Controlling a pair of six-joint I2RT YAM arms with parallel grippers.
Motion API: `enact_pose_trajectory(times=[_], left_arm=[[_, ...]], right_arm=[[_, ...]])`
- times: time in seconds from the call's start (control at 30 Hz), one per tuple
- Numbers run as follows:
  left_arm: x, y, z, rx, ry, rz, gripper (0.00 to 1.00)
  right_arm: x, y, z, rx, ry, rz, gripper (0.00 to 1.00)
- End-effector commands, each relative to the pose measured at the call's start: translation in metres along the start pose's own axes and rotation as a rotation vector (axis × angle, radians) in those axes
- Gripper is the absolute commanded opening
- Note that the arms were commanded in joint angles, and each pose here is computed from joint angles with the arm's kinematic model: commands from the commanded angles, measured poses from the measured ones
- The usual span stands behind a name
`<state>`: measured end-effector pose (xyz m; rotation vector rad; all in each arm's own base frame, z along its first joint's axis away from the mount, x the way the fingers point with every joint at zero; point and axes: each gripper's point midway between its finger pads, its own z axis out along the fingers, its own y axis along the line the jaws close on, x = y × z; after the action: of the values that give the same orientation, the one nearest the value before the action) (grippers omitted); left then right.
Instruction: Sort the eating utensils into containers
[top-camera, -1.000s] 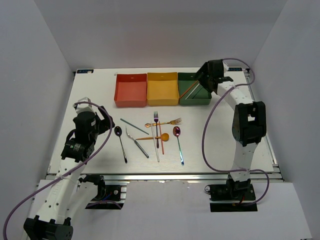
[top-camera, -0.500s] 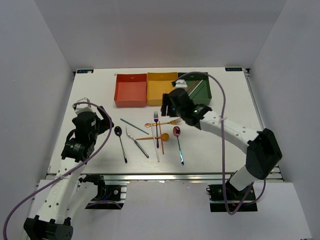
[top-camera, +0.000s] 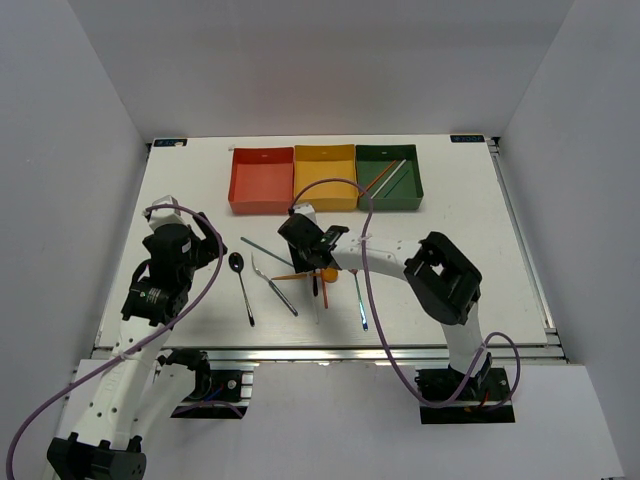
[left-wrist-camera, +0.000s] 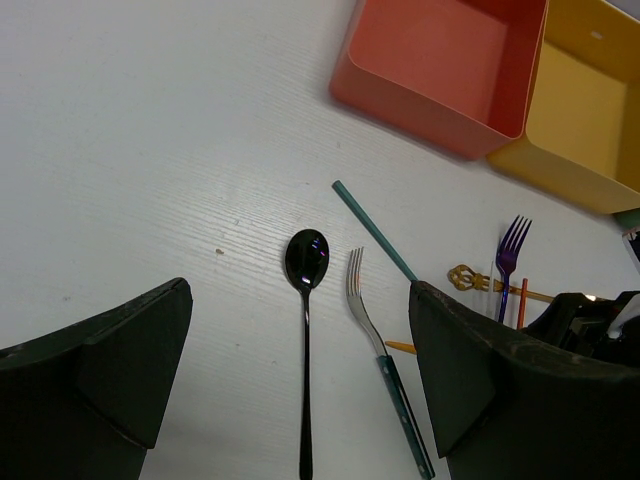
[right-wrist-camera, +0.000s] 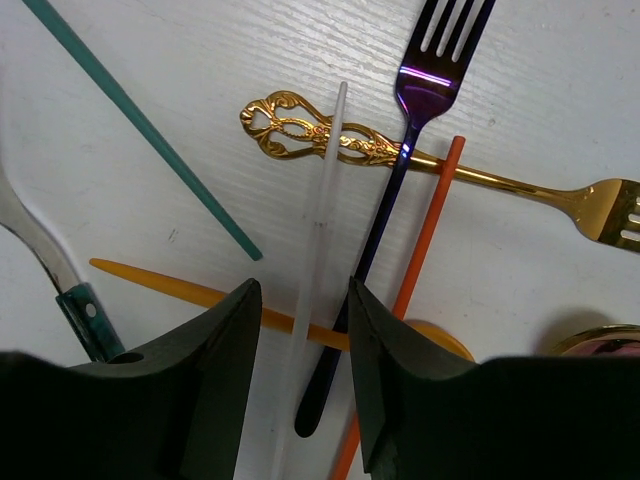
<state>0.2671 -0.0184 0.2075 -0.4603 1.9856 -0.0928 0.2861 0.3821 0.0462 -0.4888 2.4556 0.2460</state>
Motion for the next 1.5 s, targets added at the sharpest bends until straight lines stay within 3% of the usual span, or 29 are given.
enact_pose_trajectory(times=[0.0, 0.27, 0.7, 0.87, 1.17, 1.3, 1.47], left_arm=[[-0.006, -0.002, -0.004, 0.007, -0.019, -0.009, 0.98], [-0.006, -0.003, -0.005, 0.015, -0.021, -0.009, 0.98], [-0.007, -0.004, -0.006, 0.023, -0.024, -0.009, 0.98], [-0.008, -0.004, -0.006, 0.023, -0.026, -0.01, 0.98], [-0.007, -0.004, -0.005, 0.024, -0.024, -0.009, 0.98], [-0.007, -0.004, -0.005, 0.025, -0.023, -0.008, 0.98], [-0.006, -0.005, -0.005, 0.027, -0.02, -0.007, 0.98]], right_arm=[[-0.022, 0.0, -0.007, 0.021, -0.047, -0.001, 0.45], [-0.006, 0.002, 0.004, 0.006, -0.006, -0.009, 0.32], [0.003, 0.005, 0.016, -0.001, 0.029, -0.015, 0.24], [0.002, 0.008, 0.012, -0.022, 0.019, 0.003, 0.1], [-0.032, 0.016, -0.027, -0.089, -0.078, 0.055, 0.0], [-0.061, 0.022, -0.057, -0.236, -0.164, 0.138, 0.0], [-0.088, -0.027, -0.071, -0.359, -0.238, 0.328, 0.0]])
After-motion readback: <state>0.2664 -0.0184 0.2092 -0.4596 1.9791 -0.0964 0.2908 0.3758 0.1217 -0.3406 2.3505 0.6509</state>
